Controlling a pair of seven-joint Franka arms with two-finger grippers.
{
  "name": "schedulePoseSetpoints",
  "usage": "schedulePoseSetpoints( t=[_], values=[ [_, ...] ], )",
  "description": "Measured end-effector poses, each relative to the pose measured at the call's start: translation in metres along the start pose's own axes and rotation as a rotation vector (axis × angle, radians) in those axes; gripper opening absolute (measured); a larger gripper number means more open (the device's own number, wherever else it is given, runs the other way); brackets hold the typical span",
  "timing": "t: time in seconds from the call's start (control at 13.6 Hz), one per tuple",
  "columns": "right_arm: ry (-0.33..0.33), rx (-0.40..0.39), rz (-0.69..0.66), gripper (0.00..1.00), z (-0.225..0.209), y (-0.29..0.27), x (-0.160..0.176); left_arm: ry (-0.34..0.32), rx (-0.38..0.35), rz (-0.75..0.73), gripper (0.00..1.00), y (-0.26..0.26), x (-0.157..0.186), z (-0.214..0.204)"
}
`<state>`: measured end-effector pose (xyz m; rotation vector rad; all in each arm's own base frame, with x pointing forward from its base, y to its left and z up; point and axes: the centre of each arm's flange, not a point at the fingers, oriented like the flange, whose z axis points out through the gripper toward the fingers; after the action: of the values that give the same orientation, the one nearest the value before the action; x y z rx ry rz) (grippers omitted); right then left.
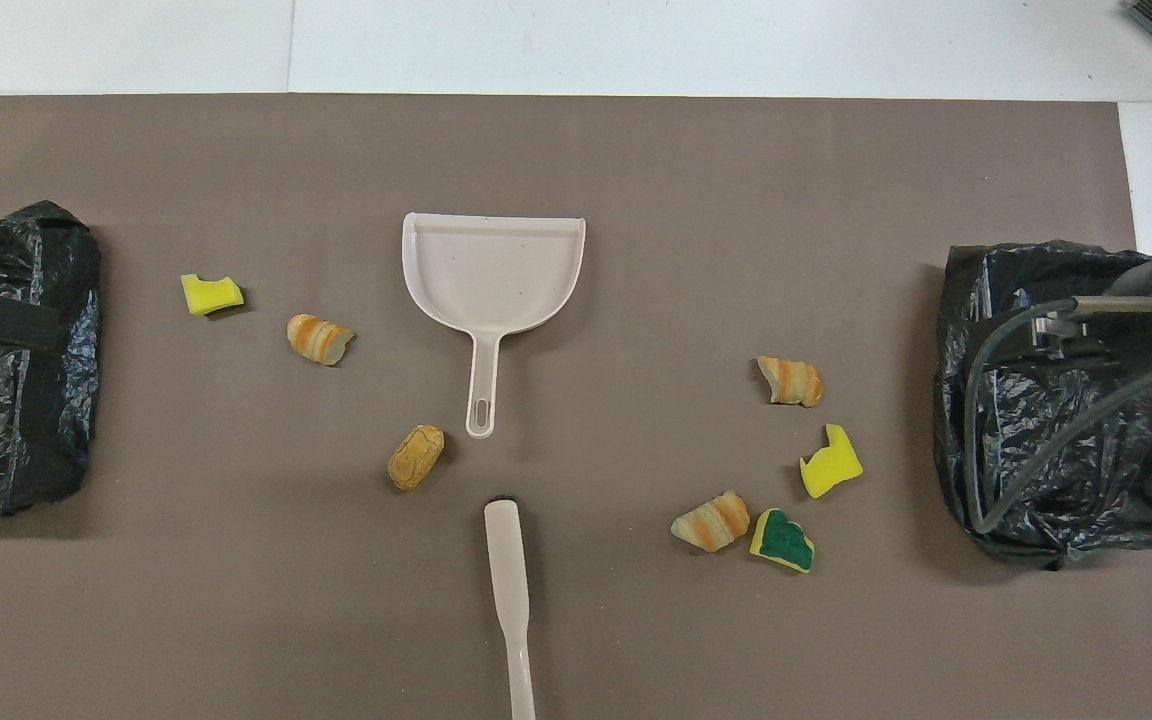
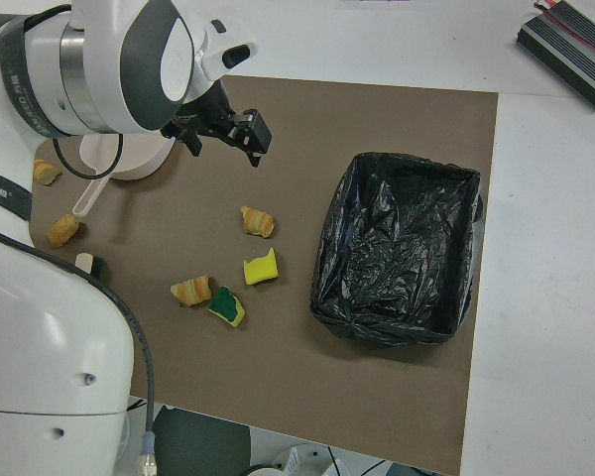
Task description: Sweep and dump trash in bin
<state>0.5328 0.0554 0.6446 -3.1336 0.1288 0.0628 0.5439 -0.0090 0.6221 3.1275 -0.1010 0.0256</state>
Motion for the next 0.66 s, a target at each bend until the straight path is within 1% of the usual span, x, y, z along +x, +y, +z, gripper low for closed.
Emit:
schedulePoseSetpoints(
  t=[0.66],
  values=[
    [-0.002, 0.003, 0.006, 1.0, 0.001, 0.0032, 0.0012, -0.001, -0.001, 0.0, 1.0, -0.0002, 0.0, 0.0003]
  ],
)
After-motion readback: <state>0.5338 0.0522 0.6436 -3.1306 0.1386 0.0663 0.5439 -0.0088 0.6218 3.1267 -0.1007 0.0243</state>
